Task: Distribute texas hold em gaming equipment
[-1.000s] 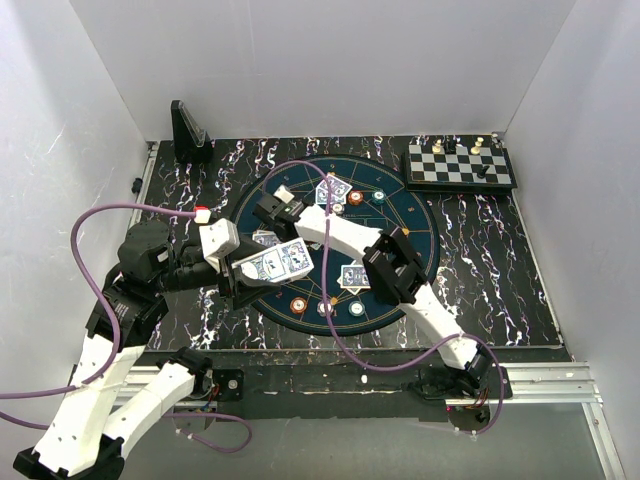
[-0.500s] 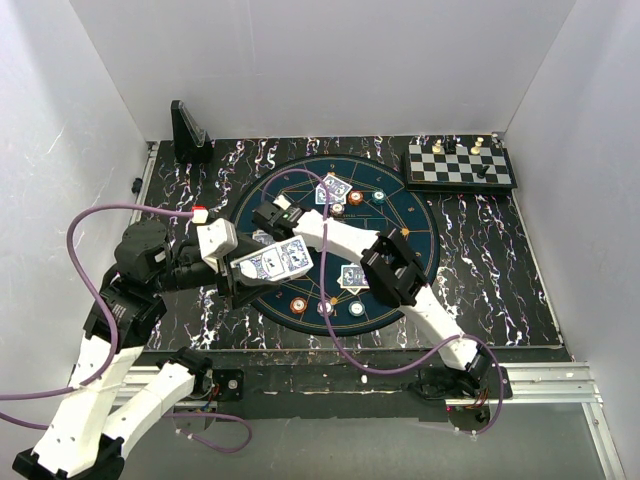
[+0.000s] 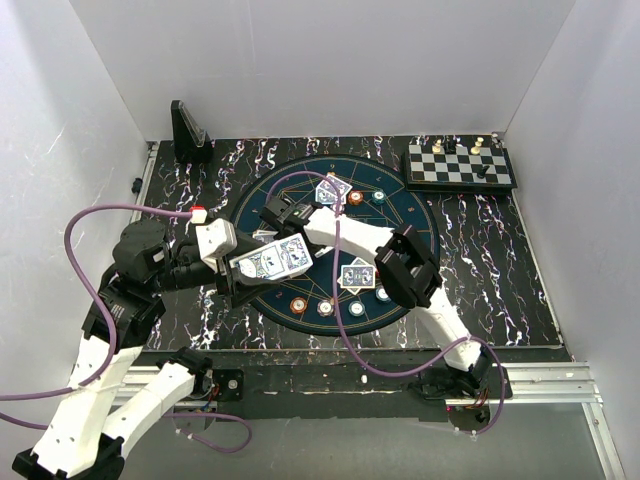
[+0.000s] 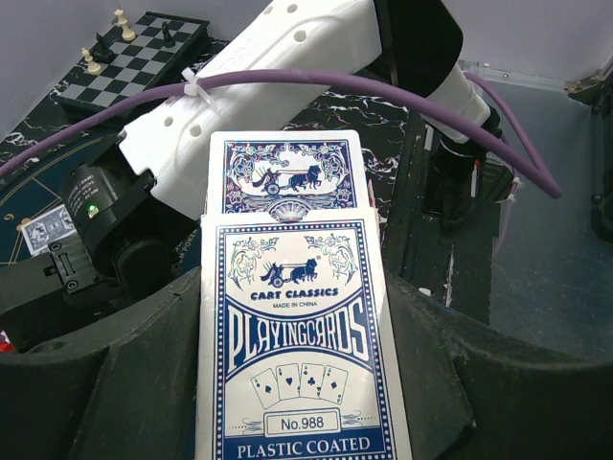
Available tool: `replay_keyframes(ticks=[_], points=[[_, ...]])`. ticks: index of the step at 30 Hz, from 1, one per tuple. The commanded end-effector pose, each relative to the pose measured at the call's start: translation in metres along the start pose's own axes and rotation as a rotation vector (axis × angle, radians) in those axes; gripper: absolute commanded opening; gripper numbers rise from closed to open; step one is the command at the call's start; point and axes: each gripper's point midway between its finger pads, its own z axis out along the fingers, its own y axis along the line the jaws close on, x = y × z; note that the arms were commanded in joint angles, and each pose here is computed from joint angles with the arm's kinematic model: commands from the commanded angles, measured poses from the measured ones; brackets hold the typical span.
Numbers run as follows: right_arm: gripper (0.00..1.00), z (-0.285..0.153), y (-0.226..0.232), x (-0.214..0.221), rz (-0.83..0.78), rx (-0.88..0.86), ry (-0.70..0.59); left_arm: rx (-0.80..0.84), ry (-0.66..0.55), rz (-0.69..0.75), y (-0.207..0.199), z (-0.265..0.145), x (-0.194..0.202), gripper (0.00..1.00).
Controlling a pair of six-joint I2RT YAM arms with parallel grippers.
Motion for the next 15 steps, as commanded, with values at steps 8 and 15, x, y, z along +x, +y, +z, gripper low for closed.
replay_keyframes(ticks=[8,15], points=[[0.71,-0.103,-0.030,-0.025,0.345,-0.354,-0.102,-0.012,-0.021,0.041,0.001,-0.002,-0.014,0.03],[0.85,-0.207,-0.082,-0.029,0.653,-0.729,-0.230,0.001,-0.009,0.028,0.000,-0.001,-0.005,0.03]])
